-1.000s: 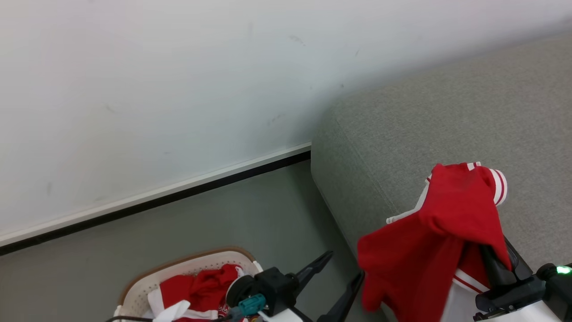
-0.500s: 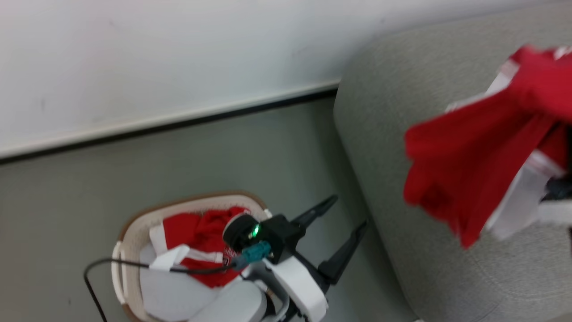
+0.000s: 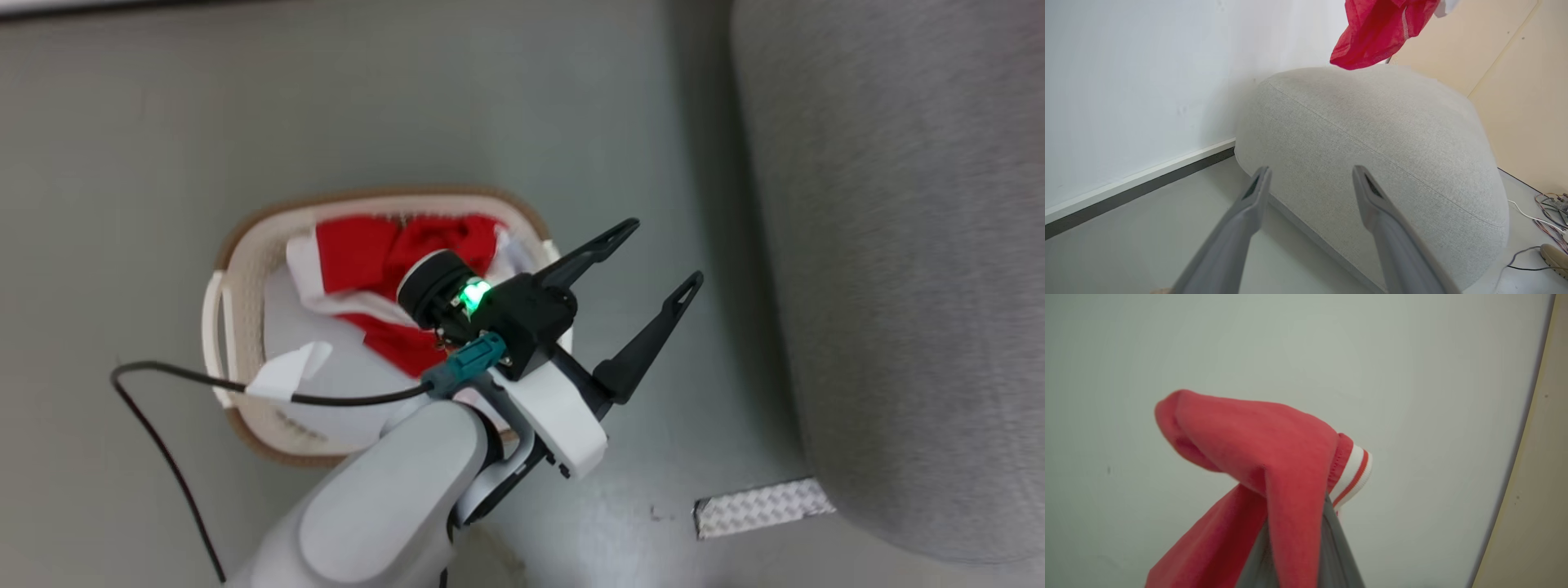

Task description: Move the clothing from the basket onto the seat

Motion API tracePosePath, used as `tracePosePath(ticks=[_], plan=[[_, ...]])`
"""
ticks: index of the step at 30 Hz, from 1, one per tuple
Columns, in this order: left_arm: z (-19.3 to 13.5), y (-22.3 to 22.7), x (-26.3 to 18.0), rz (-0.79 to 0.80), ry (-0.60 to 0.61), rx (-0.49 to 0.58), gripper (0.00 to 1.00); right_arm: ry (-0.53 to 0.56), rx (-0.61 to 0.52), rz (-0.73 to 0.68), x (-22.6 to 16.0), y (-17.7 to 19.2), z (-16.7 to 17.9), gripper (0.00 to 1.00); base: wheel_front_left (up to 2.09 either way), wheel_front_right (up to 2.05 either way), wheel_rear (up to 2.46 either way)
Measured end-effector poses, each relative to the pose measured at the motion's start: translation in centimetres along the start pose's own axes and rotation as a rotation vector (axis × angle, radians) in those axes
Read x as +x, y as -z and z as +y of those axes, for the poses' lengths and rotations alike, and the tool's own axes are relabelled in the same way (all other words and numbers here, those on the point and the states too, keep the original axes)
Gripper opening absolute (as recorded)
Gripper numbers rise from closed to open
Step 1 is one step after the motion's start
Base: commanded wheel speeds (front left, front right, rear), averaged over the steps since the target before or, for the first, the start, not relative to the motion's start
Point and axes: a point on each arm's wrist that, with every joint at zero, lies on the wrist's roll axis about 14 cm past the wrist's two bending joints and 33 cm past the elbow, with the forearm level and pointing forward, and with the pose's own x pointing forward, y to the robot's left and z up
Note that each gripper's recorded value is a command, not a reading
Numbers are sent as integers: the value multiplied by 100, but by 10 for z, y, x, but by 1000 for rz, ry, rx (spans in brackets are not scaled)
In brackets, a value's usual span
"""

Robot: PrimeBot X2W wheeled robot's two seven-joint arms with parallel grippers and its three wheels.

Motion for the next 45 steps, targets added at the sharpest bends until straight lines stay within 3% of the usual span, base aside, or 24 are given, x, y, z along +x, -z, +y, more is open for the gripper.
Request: tracePosePath(ticks=[4,8,14,17,20,21,22,33,41,45], plan=[[17,23,-4,34,-32,-33,100,80,-12,52,23,27,-18,0,0,0,0],[31,39,-11,56,-72,-62,100,133,-10,172,18,85,-21,0,0,0,0],[41,65,-26,122,-117,-86,100,215,44,486,-51,205,-8,0,0,0,0],[37,66,-31,137,-120,-83,100,229,63,607,-89,234,0,0,0,0,0],[36,61,-35,142,-129,-68,100,239,54,634,-101,232,-5,49,0,0,0],[36,58,-35,139,-135,-65,100,238,55,635,-103,229,-5,82,0,0,0],[35,55,-36,137,-137,-64,100,239,57,634,-104,226,-5,100,0,0,0],[23,17,-53,76,-188,-32,100,126,-20,572,-136,171,-3,100,0,0,0],[23,-15,-89,-13,-327,-9,100,39,16,456,-182,114,12,100,0,0,0],[27,-29,-116,-41,-422,5,100,-36,49,395,-204,86,38,100,0,0,0]])
